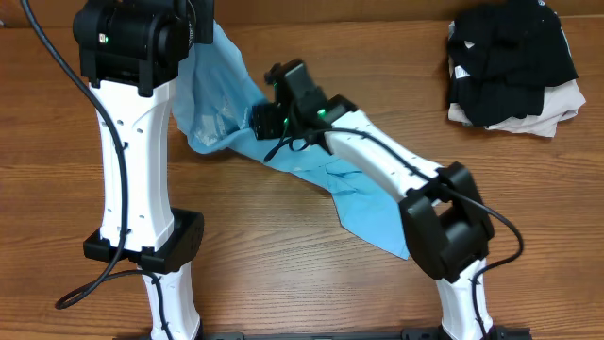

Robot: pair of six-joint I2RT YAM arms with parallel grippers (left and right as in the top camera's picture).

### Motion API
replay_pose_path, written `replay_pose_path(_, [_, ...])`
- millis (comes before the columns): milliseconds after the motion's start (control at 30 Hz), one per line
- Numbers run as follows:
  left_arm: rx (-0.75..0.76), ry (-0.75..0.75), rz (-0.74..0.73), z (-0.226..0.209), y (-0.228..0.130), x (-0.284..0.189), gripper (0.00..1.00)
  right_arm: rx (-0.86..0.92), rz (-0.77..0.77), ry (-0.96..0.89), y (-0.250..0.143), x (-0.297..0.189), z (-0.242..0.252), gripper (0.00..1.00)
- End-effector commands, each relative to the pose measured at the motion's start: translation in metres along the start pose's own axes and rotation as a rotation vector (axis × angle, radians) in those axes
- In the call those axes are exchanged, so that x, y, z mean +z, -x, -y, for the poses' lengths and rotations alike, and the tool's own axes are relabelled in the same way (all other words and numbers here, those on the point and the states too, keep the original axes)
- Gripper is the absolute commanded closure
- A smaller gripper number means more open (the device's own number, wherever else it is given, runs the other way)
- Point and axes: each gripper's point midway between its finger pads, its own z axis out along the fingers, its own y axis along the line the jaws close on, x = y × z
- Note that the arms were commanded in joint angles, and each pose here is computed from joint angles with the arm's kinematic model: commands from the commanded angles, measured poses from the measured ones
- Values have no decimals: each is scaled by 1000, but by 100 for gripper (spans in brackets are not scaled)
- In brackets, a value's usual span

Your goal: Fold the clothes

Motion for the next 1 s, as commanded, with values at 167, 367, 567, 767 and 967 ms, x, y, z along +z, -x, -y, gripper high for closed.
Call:
replay_pose_path(167, [-43, 9, 11, -7, 4, 5, 96, 139, -74, -113, -23, 6, 27, 96])
replay_pose_path(367, [-123, 44, 54, -29, 15, 10, 96, 208, -274, 38, -59, -10, -4, 96])
replay_pose_path(567, [-200, 66, 104, -55, 28, 15, 96, 181, -263, 52, -40, -63, -20, 96])
replay_pose_path(767, [-246, 41, 212, -66, 54, 11, 96, 102, 37, -36, 42, -166, -3, 96])
replay_pose_path(967, [-284, -20, 395, -71, 89, -38, 96, 84, 259, -161, 87, -265, 33, 96])
